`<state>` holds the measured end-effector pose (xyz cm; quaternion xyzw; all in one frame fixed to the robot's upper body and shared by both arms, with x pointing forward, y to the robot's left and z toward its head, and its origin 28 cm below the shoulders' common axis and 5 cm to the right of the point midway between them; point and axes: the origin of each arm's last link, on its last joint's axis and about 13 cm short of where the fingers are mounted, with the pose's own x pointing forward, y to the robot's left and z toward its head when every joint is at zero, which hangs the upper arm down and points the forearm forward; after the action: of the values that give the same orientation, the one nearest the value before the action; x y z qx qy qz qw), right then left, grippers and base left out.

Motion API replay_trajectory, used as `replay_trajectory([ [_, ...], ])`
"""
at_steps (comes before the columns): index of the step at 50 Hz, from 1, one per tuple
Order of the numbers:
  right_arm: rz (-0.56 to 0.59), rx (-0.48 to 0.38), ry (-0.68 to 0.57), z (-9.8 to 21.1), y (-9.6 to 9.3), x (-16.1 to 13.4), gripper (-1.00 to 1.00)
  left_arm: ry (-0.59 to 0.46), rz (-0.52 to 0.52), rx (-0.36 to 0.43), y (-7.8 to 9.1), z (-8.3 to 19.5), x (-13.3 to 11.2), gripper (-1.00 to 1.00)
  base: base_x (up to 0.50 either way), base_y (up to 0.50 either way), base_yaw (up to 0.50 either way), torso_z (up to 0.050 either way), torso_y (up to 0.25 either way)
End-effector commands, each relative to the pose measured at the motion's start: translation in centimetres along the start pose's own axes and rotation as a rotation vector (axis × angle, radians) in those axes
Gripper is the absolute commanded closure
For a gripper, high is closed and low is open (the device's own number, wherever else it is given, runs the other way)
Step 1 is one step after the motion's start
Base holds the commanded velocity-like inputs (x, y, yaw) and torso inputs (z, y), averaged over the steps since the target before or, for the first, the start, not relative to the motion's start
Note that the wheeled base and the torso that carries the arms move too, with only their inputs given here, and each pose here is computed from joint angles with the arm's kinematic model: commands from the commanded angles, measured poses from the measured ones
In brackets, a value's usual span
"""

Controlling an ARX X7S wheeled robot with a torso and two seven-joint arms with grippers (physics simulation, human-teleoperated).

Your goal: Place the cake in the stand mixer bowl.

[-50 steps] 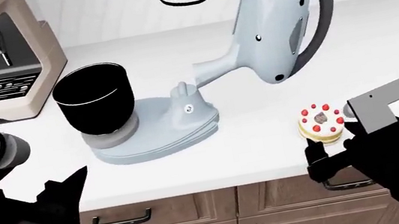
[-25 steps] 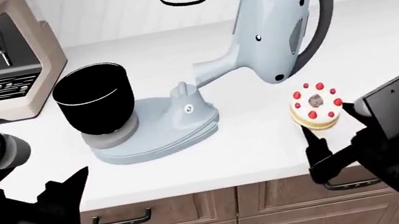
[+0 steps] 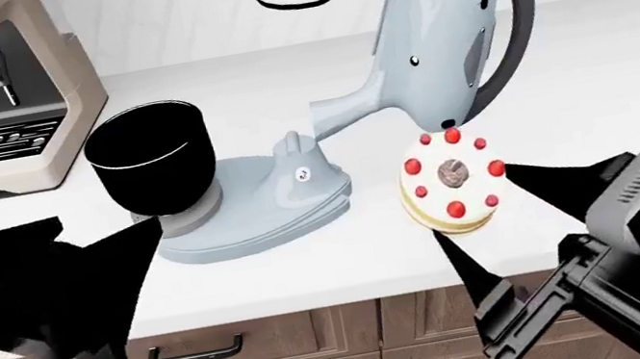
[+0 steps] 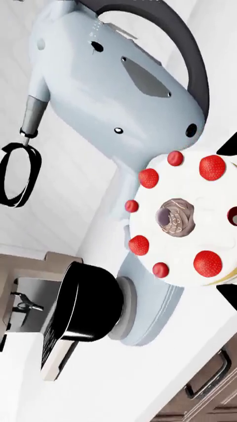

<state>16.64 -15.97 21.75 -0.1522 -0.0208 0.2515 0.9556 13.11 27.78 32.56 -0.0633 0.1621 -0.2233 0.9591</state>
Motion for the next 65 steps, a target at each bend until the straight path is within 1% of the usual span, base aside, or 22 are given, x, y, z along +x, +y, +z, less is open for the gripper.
replay_trajectory([
  [1,0.053,-0.041,-0.102,1.7,0.5,-0.2,1.0,-0.006,-0.172,-0.262,-0.9,1.8,-0.9,-1.0,0.0,0.0,0.0,0.0,0.0],
  [2,0.058,-0.028,-0.116,1.7,0.4,-0.1,1.0,-0.011,-0.189,-0.313,-0.8,2.1,-0.6,-1.0,0.0,0.0,0.0,0.0,0.0],
  [3,0.06,-0.029,-0.117,1.6,0.4,0.0,1.0,-0.017,-0.178,-0.334,-0.7,2.2,-0.4,-1.0,0.0,0.0,0.0,0.0,0.0],
  [4,0.062,-0.031,-0.126,1.5,0.4,0.1,1.0,-0.013,-0.201,-0.365,-0.6,2.3,-0.1,-1.0,0.0,0.0,0.0,0.0,0.0],
  [5,0.065,-0.036,-0.135,1.5,0.5,0.2,1.0,-0.018,-0.217,-0.384,-0.5,2.4,0.3,-1.0,0.0,0.0,0.0,0.0,0.0],
  [6,0.076,-0.032,-0.139,1.6,0.6,0.2,1.0,-0.002,-0.177,-0.398,-0.3,2.4,0.8,-1.0,0.0,0.0,0.0,0.0,0.0],
  [7,0.075,-0.04,-0.144,1.6,0.6,0.3,1.0,-0.002,-0.177,-0.398,-0.3,2.4,0.8,-1.0,0.0,0.0,0.0,0.0,0.0],
  [8,0.08,-0.034,-0.151,1.7,0.6,0.3,1.0,0.009,-0.223,-0.427,-0.3,2.7,0.9,-1.0,0.0,0.0,0.0,0.0,0.0],
  [9,0.078,-0.037,-0.154,1.7,0.6,0.4,1.0,-0.026,-0.274,-0.444,-0.4,3.1,0.6,-1.0,0.0,0.0,0.0,0.0,0.0],
  [12,0.088,-0.034,-0.169,1.7,0.7,0.5,1.0,-0.029,-0.317,-0.512,-0.3,3.8,0.7,-1.0,0.0,0.0,0.0,0.0,0.0],
  [14,0.093,-0.03,-0.183,1.7,0.7,0.6,1.0,-0.041,-0.349,-0.584,0.4,4.1,1.1,-1.0,0.0,0.0,0.0,0.0,0.0],
  [15,0.096,-0.026,-0.187,1.6,0.8,0.6,1.0,-0.036,-0.351,-0.573,0.5,4.0,1.4,-1.0,0.0,0.0,0.0,0.0,0.0],
  [16,0.099,-0.021,-0.191,1.5,0.8,0.8,1.0,-0.027,-0.379,-0.574,0.5,3.8,1.7,-1.0,0.0,0.0,0.0,0.0,0.0],
  [18,0.103,-0.017,-0.194,1.4,0.8,1.1,1.0,-0.015,-0.388,-0.581,0.7,3.8,2.3,-1.0,0.0,0.0,0.0,0.0,0.0],
  [23,0.127,-0.008,-0.209,1.4,0.9,1.5,1.0,0.002,-0.406,-0.553,0.5,4.1,2.9,-1.0,0.0,0.0,0.0,0.0,0.0],
  [28,0.138,-0.002,-0.236,1.7,0.9,1.3,1.0,-0.001,-0.425,-0.573,0.5,4.0,3.2,-1.0,0.0,0.0,0.0,0.0,0.0],
  [35,0.141,0.093,-0.316,1.7,0.3,1.5,1.0,-0.002,-0.432,-0.587,0.6,3.6,3.5,-1.0,0.0,0.0,0.0,0.0,0.0],
  [36,0.136,0.091,-0.321,1.6,0.2,1.6,1.0,-0.003,-0.432,-0.587,0.6,3.6,3.5,-1.0,0.0,0.0,0.0,0.0,0.0],
  [39,0.142,0.129,-0.357,1.7,0.0,1.7,1.0,-0.005,-0.435,-0.59,0.7,3.4,3.6,-1.0,0.0,0.0,0.0,0.0,0.0],
  [45,0.161,0.136,-0.373,1.8,0.2,1.8,1.0,0.005,-0.432,-0.583,0.7,3.3,4.0,-1.0,0.0,0.0,0.0,0.0,0.0],
  [53,0.173,0.134,-0.365,1.9,0.3,2.0,1.0,0.043,-0.446,-0.552,0.5,3.2,4.7,-1.0,0.0,0.0,0.0,0.0,0.0],
  [65,0.184,0.14,-0.359,1.7,0.4,2.5,1.0,0.092,-0.501,-0.531,-0.4,3.1,6.3,-1.0,0.0,0.0,0.0,0.0,0.0],
])
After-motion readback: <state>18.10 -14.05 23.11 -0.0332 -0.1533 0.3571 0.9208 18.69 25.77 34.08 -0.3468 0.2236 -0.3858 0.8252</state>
